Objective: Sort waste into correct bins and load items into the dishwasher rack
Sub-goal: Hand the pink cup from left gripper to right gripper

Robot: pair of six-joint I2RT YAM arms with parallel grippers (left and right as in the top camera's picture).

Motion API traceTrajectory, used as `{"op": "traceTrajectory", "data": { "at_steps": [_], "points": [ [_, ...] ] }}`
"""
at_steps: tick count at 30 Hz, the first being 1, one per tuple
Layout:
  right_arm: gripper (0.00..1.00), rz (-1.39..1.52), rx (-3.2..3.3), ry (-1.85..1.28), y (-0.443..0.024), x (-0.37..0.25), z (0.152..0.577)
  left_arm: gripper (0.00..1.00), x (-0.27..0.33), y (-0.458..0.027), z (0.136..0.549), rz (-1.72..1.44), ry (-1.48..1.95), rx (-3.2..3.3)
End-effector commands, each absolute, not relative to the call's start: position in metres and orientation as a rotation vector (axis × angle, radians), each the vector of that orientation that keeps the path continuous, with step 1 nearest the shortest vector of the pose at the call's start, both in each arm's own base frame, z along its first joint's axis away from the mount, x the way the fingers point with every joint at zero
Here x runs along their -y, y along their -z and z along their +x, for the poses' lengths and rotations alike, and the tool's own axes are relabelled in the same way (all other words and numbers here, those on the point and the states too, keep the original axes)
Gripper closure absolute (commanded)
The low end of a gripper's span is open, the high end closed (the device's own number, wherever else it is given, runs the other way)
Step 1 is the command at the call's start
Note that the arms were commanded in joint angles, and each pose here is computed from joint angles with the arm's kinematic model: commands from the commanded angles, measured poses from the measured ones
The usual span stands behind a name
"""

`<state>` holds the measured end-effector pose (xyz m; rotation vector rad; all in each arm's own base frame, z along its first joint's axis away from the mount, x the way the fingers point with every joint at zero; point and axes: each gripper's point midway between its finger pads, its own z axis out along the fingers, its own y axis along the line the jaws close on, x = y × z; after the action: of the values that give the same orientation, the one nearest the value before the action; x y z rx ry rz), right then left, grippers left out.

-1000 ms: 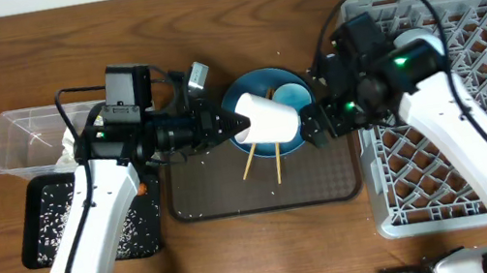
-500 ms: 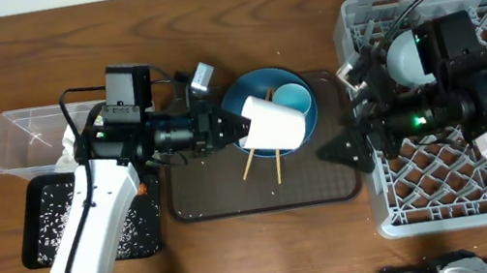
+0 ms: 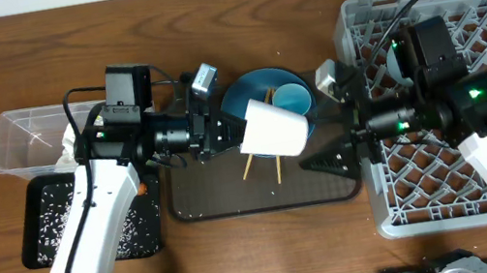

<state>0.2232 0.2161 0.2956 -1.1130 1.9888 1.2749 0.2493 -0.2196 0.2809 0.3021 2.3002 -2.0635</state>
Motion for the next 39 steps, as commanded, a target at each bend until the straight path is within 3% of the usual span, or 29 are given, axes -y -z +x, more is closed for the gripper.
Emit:
{"op": "traceTrajectory", "data": {
  "at_steps": [1, 7, 12, 17, 28, 33, 39],
  "points": [
    [0.09, -1.084, -1.982, -1.35, -0.303, -0.225, 0.221, 0.94, 0.223, -0.283, 0.244, 0.342, 2.11, -2.281],
    [0.16, -1.117, -1.94, -1.362, -0.309, -0.239, 0.218, 0.94, 0.233, -0.283, 0.235, 0.392, 2.129, -2.294],
    [0.39, -1.142, -1.958, -1.337, -0.304, -0.244, 0.215, 0.94, 0.233, -0.283, 0.235, 0.393, 2.128, -2.294],
    [0.52, -1.132, -1.978, -1.309, -0.301, -0.242, 0.218, 0.94, 0.233, -0.272, 0.242, 0.358, 2.039, -2.34],
    [0.62, -1.009, -2.131, -1.142, -0.283, -0.228, 0.242, 0.93, 0.227, -0.241, 0.247, 0.283, 1.818, -2.482],
    [0.75, -0.986, -2.121, -1.145, -0.287, -0.23, 0.246, 0.93, 0.224, -0.225, 0.234, 0.283, 1.747, -2.58],
    [0.75, -0.961, -2.116, -1.152, -0.29, -0.231, 0.25, 0.93, 0.228, -0.225, 0.228, 0.314, 1.754, -2.593]
  ]
}}
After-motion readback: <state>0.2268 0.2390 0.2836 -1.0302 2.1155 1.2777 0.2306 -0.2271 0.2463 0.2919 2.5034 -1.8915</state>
